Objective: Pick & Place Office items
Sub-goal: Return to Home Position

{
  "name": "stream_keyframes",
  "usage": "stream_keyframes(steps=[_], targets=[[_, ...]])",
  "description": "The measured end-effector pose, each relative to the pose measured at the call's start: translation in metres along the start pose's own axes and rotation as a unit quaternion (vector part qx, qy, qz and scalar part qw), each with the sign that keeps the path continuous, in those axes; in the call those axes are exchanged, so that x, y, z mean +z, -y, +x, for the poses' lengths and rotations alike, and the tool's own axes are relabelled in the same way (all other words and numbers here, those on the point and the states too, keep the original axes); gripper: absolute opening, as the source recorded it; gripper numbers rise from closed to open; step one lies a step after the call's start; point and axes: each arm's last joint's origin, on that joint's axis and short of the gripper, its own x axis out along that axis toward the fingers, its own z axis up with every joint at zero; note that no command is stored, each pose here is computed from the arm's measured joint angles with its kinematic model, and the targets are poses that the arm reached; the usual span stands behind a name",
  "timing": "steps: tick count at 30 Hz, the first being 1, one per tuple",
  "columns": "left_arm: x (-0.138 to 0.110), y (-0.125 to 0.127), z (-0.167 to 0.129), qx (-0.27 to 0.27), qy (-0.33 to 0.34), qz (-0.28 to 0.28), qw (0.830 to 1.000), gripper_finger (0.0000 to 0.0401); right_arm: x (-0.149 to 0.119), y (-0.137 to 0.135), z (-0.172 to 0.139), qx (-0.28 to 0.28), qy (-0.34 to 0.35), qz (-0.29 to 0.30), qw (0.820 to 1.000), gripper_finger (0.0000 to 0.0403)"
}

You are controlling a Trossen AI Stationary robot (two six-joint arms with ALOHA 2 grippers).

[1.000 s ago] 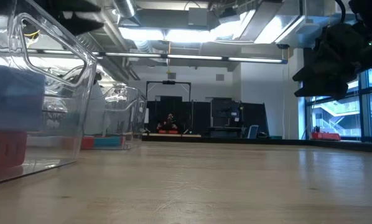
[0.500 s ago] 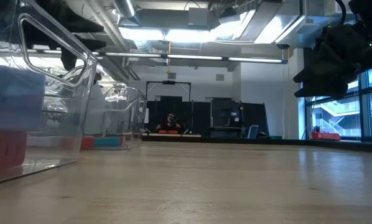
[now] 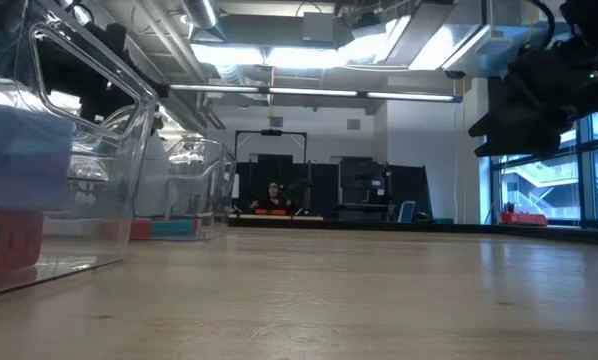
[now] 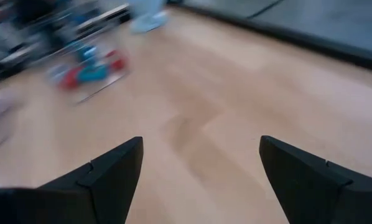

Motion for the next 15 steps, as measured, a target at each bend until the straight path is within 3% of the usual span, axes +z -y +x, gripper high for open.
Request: stream_keyframes(steps=[6,15], targets=[[-0.0021,-0.0031,0.0009,0.015,-0.009,0.019,1.000,0.0182,-0.0020,0.0095,-0.0010,-0.115,0.044,0.038,0.992,0.0322],[-0.0061,-0.0056,0.0009,0.026,-0.028,0.052,0.998,0.0182,-0.0042,0.0096,-0.0009,-0.105,0.026,0.032,0.994,0.0322]])
